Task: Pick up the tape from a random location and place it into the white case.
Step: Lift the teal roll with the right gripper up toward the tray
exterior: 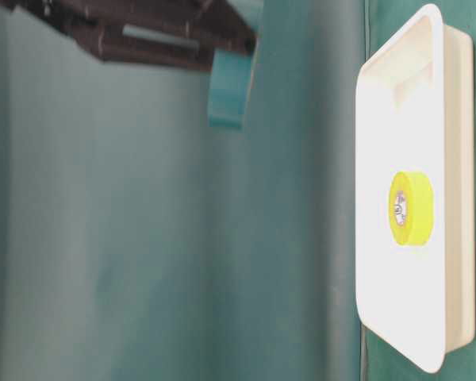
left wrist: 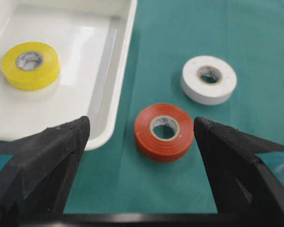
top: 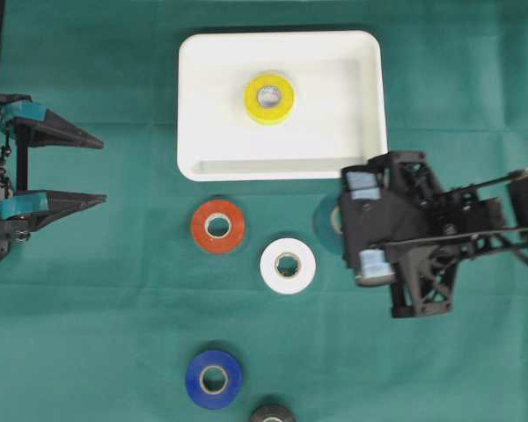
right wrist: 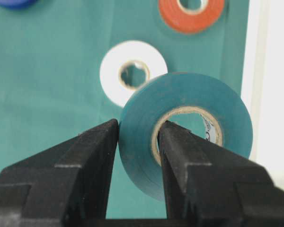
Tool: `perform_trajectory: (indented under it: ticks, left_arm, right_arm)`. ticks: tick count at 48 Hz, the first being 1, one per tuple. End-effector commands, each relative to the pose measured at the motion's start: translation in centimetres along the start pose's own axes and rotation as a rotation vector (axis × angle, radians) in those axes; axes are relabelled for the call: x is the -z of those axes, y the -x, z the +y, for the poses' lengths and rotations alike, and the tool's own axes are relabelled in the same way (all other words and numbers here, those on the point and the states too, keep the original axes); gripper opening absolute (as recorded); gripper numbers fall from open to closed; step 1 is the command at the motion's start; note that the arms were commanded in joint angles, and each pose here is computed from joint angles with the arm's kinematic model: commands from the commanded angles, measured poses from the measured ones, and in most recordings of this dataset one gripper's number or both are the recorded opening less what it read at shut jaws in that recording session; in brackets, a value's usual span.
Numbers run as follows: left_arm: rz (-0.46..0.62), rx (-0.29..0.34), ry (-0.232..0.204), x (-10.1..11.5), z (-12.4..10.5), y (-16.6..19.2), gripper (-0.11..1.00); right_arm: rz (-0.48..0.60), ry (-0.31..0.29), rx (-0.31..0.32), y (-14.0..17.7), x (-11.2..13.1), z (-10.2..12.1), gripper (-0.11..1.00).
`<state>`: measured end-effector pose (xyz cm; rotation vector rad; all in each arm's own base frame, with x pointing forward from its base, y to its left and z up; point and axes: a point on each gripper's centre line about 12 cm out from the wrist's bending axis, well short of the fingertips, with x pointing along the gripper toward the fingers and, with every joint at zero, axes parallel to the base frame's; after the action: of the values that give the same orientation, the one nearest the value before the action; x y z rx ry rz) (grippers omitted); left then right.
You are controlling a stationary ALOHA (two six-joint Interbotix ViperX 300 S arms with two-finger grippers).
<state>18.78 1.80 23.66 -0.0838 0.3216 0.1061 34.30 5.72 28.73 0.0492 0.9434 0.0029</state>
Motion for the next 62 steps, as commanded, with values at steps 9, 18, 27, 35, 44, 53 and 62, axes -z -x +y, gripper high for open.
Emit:
perform_trajectory:
  ticks: [9, 18, 27, 35, 44, 53, 62]
  left_arm:
    - [-0.015, 0.001, 0.002, -0.7, 0.0, 0.0, 0.91]
    - [-0.015, 0.001, 0.003, -0.7, 0.0, 0.0, 0.91]
    - [0.000, 0.000, 0.003, -0.5, 0.0, 0.0, 0.91]
    - [0.006, 0.000, 0.003, -0.4, 0.0, 0.0, 0.91]
    - [0.006, -0.002, 0.002, -0.4, 0.0, 0.0, 0.91]
    - [0.006, 0.000, 0.002, -0.4, 0.0, 0.0, 0.91]
    - [0.006, 0.000, 0.002, -0.4, 0.0, 0.0, 0.91]
  right_arm:
    - [-0.075, 0.026, 0.027, 1.4, -0.5, -0.8, 0.30]
    - [-0.088, -0.018, 0.098, 1.1, -1.1, -3.8, 0.30]
    - [-0.088, -0.098, 0.162, 1.0, -1.4, -7.4, 0.30]
    - [-0.087, -0.173, 0.221, 0.9, -1.5, -10.8, 0.30]
    - [-0.092, -0.227, 0.274, 0.8, -1.8, -13.8, 0.30]
    - [-0.098, -0.270, 0.339, 0.8, -1.8, -17.0, 0.30]
    - [-0.102, -0.298, 0.364, 0.9, -1.7, -18.5, 0.30]
